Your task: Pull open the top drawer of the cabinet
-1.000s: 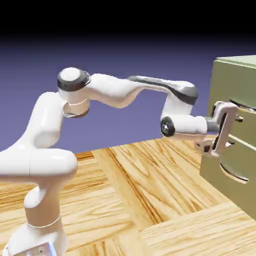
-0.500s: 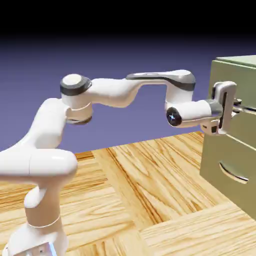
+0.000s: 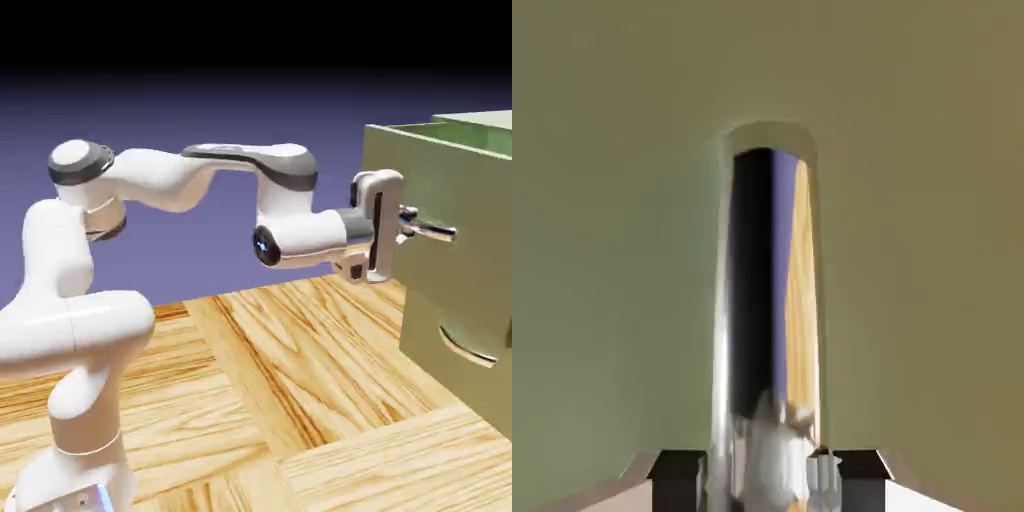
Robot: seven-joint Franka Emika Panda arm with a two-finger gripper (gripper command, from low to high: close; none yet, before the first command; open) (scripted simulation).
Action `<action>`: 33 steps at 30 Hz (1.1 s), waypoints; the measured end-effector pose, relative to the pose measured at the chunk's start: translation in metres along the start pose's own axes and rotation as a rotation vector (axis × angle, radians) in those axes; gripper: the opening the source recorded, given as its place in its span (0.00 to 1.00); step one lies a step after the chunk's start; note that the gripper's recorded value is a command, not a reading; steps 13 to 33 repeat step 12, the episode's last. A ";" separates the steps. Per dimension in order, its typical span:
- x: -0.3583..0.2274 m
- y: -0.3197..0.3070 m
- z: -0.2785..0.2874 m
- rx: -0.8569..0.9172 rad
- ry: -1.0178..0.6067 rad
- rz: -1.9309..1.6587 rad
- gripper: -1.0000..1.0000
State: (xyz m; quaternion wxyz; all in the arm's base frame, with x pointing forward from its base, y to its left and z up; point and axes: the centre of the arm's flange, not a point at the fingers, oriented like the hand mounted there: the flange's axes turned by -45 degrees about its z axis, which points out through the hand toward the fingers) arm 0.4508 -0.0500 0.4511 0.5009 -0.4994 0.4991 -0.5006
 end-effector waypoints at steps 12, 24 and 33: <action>0.000 -0.001 -0.114 -0.004 0.001 -0.002 1.00; 0.000 -0.001 -0.114 -0.004 0.001 -0.002 1.00; 0.000 -0.001 -0.114 -0.004 0.001 -0.002 1.00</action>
